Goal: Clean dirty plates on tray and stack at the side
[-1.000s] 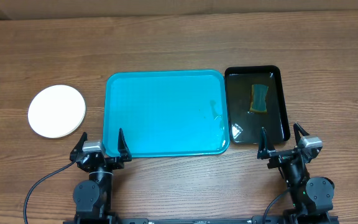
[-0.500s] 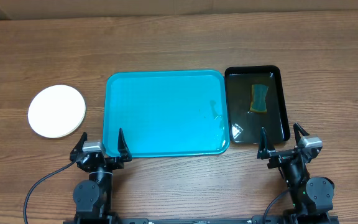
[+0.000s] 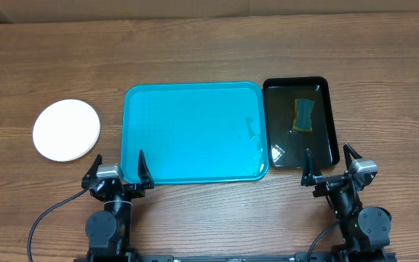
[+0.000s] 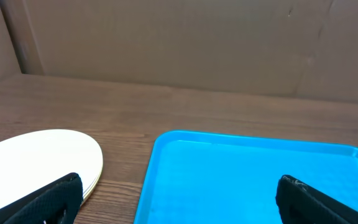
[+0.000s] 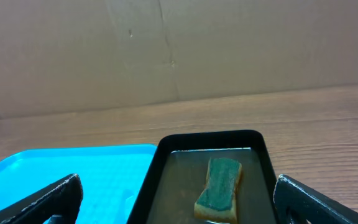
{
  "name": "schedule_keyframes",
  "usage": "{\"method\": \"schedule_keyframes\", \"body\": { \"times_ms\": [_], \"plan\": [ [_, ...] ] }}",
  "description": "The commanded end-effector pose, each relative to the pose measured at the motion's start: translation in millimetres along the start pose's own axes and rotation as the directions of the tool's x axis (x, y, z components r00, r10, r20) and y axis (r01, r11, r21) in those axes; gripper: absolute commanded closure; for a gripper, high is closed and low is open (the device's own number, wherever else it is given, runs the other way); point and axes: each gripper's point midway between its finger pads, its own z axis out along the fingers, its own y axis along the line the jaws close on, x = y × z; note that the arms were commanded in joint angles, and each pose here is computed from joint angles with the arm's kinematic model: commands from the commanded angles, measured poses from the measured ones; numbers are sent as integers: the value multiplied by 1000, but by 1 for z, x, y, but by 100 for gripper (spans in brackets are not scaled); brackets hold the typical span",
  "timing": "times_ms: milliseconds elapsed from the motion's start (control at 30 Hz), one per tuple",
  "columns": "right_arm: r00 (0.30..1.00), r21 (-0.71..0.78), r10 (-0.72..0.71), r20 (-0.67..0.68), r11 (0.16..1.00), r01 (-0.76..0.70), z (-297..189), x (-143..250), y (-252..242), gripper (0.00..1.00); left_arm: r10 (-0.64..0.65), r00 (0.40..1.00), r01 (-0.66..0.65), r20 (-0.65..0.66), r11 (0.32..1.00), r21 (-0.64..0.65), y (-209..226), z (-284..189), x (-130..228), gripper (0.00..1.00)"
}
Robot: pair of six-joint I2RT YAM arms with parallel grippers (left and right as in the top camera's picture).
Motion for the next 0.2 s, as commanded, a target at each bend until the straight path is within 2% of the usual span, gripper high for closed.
{"method": "schedule_keyframes", "body": {
  "times_ms": [0, 167],
  "plan": [
    [1000, 11, -5, 11, 1000, 4, 0, 0, -3, 0, 10, 1000, -10, 9, 1000, -11, 2, 0, -1, 0],
    [1000, 11, -5, 11, 1000, 4, 0, 0, -3, 0, 10, 1000, -10, 9, 1000, -11, 2, 0, -1, 0]
  ]
}}
